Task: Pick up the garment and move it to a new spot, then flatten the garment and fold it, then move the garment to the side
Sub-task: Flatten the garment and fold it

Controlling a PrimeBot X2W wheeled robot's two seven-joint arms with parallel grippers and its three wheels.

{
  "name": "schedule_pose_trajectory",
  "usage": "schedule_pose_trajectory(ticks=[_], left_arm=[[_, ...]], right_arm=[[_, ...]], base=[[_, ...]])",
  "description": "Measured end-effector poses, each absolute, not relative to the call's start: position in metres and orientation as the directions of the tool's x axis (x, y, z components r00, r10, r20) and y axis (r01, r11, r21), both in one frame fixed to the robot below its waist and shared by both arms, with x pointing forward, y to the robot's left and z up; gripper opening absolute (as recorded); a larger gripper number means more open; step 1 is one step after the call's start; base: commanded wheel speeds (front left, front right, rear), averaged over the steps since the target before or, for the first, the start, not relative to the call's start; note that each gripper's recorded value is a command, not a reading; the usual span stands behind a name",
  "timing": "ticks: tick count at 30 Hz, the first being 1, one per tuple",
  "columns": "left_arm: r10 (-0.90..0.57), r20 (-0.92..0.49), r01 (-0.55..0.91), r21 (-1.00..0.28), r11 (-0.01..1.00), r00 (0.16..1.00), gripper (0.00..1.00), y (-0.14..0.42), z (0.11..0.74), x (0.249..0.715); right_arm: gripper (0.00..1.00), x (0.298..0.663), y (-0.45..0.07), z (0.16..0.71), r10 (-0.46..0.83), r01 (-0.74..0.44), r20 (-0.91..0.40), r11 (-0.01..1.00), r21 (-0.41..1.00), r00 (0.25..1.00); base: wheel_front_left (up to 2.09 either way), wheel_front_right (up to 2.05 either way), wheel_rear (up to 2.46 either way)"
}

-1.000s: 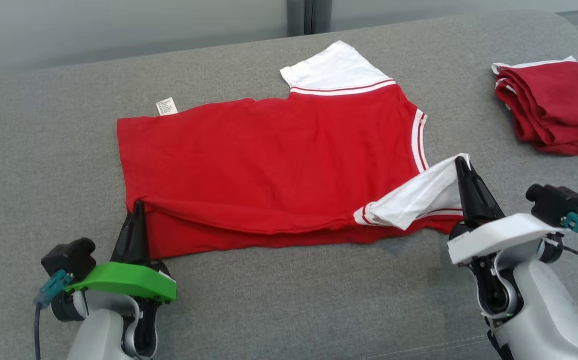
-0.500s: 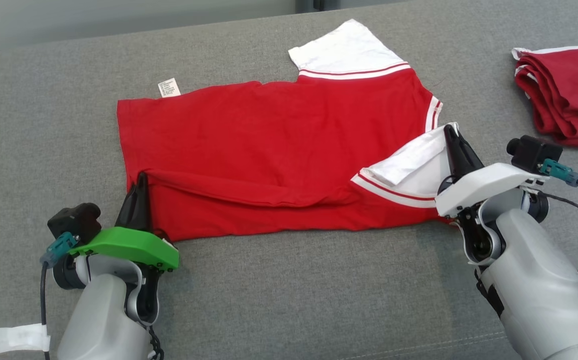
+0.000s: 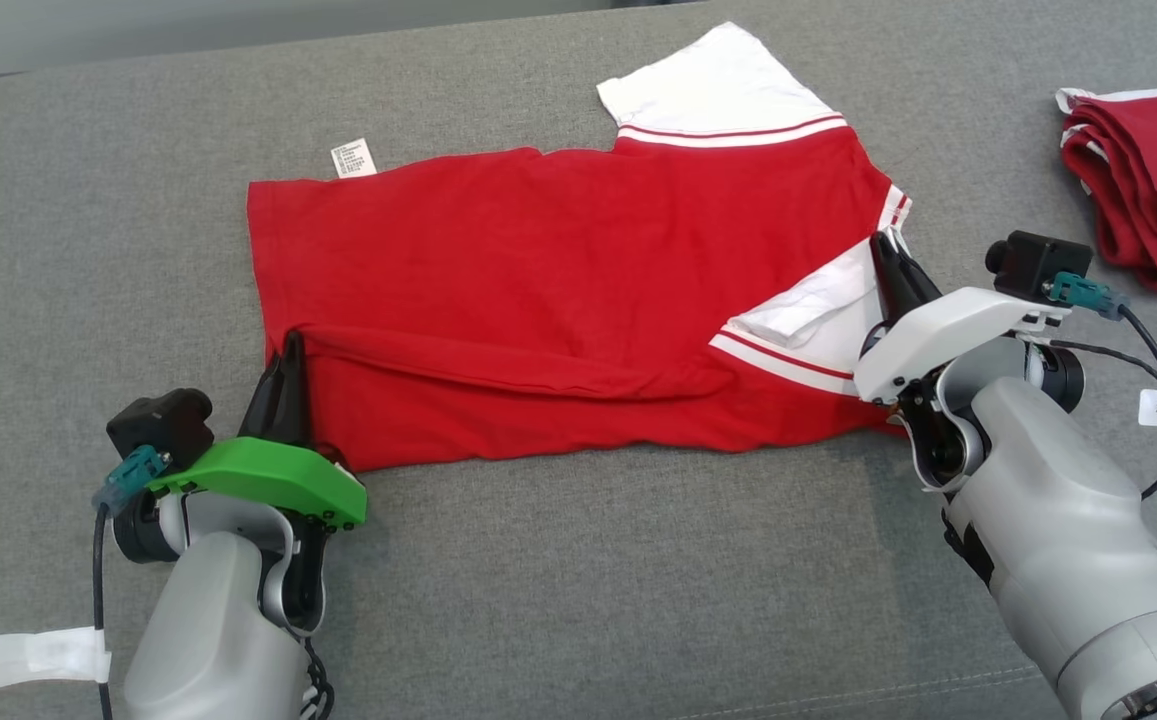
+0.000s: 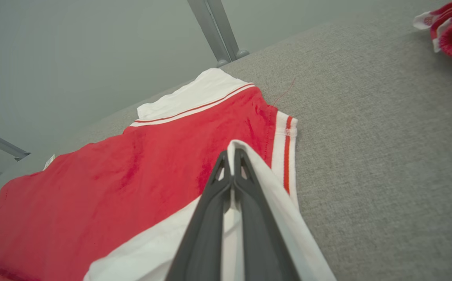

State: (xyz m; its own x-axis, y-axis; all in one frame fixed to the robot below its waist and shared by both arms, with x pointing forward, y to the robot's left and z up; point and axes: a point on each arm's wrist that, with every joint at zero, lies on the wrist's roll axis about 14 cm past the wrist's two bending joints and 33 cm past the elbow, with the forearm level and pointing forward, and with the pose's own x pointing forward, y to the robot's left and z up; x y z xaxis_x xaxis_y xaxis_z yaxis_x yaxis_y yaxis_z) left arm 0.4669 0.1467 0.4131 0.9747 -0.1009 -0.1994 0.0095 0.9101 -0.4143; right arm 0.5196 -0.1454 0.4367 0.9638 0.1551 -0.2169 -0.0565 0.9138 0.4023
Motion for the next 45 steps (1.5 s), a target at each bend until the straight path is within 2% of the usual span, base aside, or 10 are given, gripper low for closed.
schedule_pose_trajectory(ticks=[1, 10, 22, 30, 39, 45], left_arm=[[-0.1, -0.198, 0.01, -0.411, 0.911, 0.975, 1.0, 0.147, 0.414, 0.467], [-0.089, -0.197, 0.006, -0.386, 0.923, 0.976, 1.0, 0.153, 0.413, 0.461], [-0.045, -0.179, -0.028, -0.388, 0.921, 0.983, 1.0, 0.166, 0.418, 0.438], [-0.032, -0.203, -0.053, -0.397, 0.916, 0.979, 1.0, 0.168, 0.412, 0.41], [-0.018, -0.347, -0.13, -0.4, 0.907, 0.938, 1.0, 0.167, 0.386, 0.378], [-0.055, -0.391, -0.13, -0.431, 0.893, 0.919, 1.0, 0.154, 0.381, 0.374]], right_arm=[[1.0, 0.52, -0.144, 0.437, 0.157, -0.058, -0.219, 0.914, 0.401, 0.963], [1.0, 0.529, -0.135, 0.45, 0.183, -0.096, -0.186, 0.912, 0.398, 0.965], [1.0, 0.538, -0.144, 0.504, 0.17, -0.147, -0.028, 0.912, 0.384, 0.985], [1.0, 0.513, -0.177, 0.509, 0.099, -0.094, 0.005, 0.933, 0.347, 0.995], [1.0, 0.464, -0.192, 0.503, 0.034, -0.042, 0.028, 0.936, 0.35, 0.999], [1.0, 0.433, -0.197, 0.502, -0.009, -0.01, 0.051, 0.932, 0.362, 0.999]], base=[[0.0, 0.0, 0.0], [0.0, 0.0, 0.0], [0.0, 0.0, 0.0], [0.0, 0.0, 0.0], [0.0, 0.0, 0.0], [0.0, 0.0, 0.0]])
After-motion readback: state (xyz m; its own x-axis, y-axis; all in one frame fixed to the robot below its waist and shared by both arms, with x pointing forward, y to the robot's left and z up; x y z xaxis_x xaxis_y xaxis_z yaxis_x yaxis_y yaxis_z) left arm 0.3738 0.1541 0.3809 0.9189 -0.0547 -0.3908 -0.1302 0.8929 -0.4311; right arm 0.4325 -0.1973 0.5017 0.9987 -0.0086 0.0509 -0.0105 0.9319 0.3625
